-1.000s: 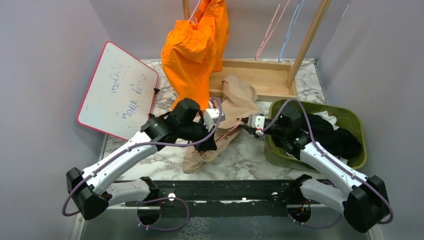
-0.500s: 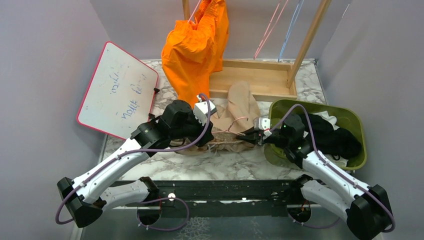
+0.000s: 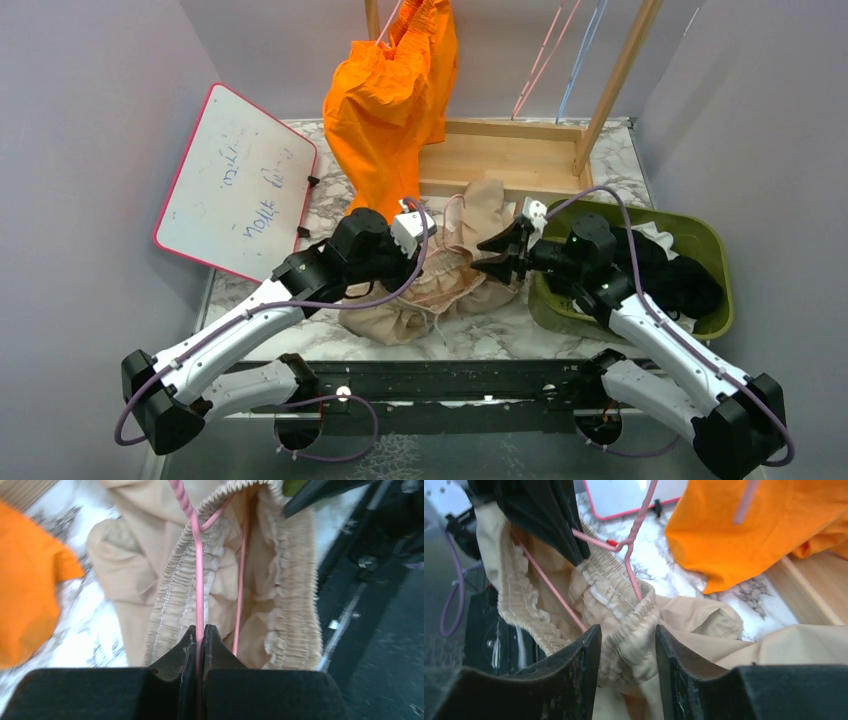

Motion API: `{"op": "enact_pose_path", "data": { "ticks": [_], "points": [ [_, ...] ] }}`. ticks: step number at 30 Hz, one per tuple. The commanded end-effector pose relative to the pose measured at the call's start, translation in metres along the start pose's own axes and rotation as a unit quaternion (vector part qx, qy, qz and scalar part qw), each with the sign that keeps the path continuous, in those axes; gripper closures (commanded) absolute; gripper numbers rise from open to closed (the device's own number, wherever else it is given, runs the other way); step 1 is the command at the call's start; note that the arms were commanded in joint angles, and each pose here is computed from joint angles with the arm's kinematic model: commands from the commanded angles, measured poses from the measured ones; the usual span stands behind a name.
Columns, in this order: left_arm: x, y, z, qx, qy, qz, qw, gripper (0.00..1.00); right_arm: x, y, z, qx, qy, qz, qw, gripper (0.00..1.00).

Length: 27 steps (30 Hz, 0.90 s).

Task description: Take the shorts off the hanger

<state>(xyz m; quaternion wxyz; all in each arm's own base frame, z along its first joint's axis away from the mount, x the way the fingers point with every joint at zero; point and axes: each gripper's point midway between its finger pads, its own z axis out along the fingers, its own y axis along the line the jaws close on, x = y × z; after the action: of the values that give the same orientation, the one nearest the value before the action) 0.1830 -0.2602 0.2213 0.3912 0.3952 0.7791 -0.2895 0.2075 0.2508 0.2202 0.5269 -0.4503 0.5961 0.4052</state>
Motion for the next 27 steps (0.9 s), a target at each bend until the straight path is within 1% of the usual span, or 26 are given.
{"op": "enact_pose_path", "data": {
  "ticks": [1,2,4,5,6,8,10,12,14,17,20,22,24,27],
  "points": [
    [-0.003,0.029,-0.015,-0.088,-0.049,-0.006,0.995,1.00,-0.027,-0.008,-0.007,0.074,-0.024,0.119,0.990,0.46],
    [-0.001,0.026,-0.018,-0.083,-0.054,-0.002,0.995,1.00,-0.027,-0.011,-0.010,0.093,-0.027,0.144,0.985,0.44],
    [0.000,0.022,-0.026,-0.078,-0.067,-0.002,0.995,1.00,-0.030,-0.021,-0.017,0.141,-0.029,0.193,0.971,0.42],
    [-0.001,0.021,-0.030,-0.077,-0.076,-0.003,0.994,1.00,-0.034,-0.025,-0.020,0.165,-0.032,0.224,0.960,0.37],
    [-0.002,0.021,-0.035,-0.079,-0.086,-0.004,0.993,1.00,-0.036,-0.026,-0.022,0.176,-0.033,0.252,0.951,0.35],
    [-0.006,0.022,-0.042,-0.089,-0.109,-0.007,0.990,1.00,-0.043,-0.021,-0.022,0.171,-0.032,0.291,0.941,0.35],
    [-0.009,0.022,-0.049,-0.091,-0.131,-0.004,0.987,1.00,-0.043,-0.017,-0.019,0.160,-0.013,0.318,0.934,0.35],
    [-0.009,0.022,-0.051,-0.092,-0.140,-0.003,0.986,1.00,-0.037,-0.014,-0.012,0.143,0.010,0.330,0.933,0.35],
    [-0.008,0.023,-0.053,-0.096,-0.142,-0.002,0.985,1.00,-0.025,-0.018,-0.006,0.144,0.039,0.347,0.926,0.35],
    [-0.009,0.023,-0.056,-0.098,-0.146,-0.006,0.984,1.00,-0.015,-0.020,0.003,0.150,0.075,0.338,0.926,0.38],
    [-0.009,0.022,-0.056,-0.097,-0.149,-0.013,0.984,1.00,-0.003,-0.015,0.017,0.189,0.130,0.290,0.929,0.37],
    [-0.008,0.022,-0.055,-0.095,-0.147,-0.014,0.984,1.00,0.000,-0.012,0.026,0.208,0.156,0.265,0.928,0.37],
    [-0.006,0.021,-0.053,-0.094,-0.144,-0.014,0.985,1.00,0.000,-0.017,0.028,0.238,0.160,0.254,0.924,0.36],
    [-0.007,0.019,-0.054,-0.088,-0.146,-0.016,0.985,1.00,-0.007,-0.024,0.031,0.257,0.140,0.249,0.923,0.35]
  ]
}}
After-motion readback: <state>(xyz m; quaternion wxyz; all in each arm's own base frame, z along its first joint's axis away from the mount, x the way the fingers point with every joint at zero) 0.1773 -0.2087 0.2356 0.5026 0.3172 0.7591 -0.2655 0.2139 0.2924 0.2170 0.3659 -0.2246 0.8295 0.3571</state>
